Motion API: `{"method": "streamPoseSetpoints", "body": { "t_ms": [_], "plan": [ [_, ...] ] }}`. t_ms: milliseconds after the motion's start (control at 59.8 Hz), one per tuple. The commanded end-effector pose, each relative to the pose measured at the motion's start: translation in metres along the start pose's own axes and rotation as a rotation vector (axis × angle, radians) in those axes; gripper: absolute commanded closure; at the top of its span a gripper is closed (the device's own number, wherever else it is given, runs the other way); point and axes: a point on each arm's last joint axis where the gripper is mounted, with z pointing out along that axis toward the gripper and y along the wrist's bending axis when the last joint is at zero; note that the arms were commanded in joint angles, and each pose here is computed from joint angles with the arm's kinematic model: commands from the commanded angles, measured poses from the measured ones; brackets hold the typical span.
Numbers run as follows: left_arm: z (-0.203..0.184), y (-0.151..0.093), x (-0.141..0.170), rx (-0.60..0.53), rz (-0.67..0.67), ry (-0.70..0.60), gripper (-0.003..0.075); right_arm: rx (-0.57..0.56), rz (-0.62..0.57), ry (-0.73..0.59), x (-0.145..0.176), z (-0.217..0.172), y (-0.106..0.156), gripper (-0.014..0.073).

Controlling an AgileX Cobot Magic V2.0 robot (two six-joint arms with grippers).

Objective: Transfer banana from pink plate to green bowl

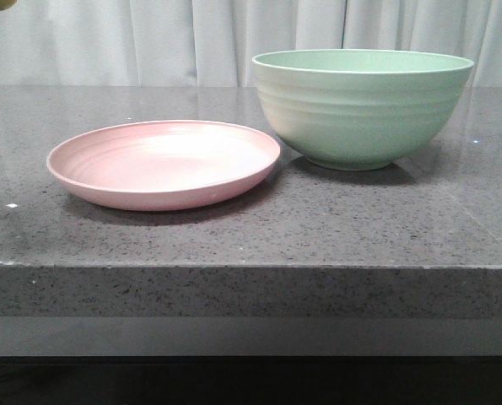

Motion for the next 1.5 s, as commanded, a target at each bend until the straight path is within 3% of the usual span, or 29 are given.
{"method": "streamPoseSetpoints", "body": {
  "t_ms": [0, 284, 635, 919, 1237, 1487],
  "plan": [
    [-0.008, -0.004, -0.022, 0.021, -0.013, -0.152, 0.0513, -0.024, 0.059, -0.084, -0.028, 0.009, 0.004, -0.0029],
    [-0.008, -0.004, -0.022, 0.021, -0.013, -0.152, 0.0513, -0.262, 0.199, 0.100, -0.070, 0.069, 0.045, -0.0029],
    [-0.008, -0.004, -0.022, 0.021, -0.013, -0.152, 0.0513, -0.585, 0.245, 0.156, -0.087, 0.130, 0.151, -0.0029],
    [-0.008, -0.004, -0.022, 0.021, -0.013, -0.152, 0.0513, -0.692, 0.280, 0.185, -0.095, 0.160, 0.213, -0.0029],
    [-0.008, -0.004, -0.022, 0.021, -0.013, -0.152, 0.0513, -0.774, 0.326, 0.190, -0.106, 0.174, 0.258, -0.0029],
    [-0.008, -0.004, -0.022, 0.021, -0.013, -0.152, 0.0513, -0.776, 0.334, 0.226, -0.093, 0.189, 0.276, -0.0029]
  ]
}}
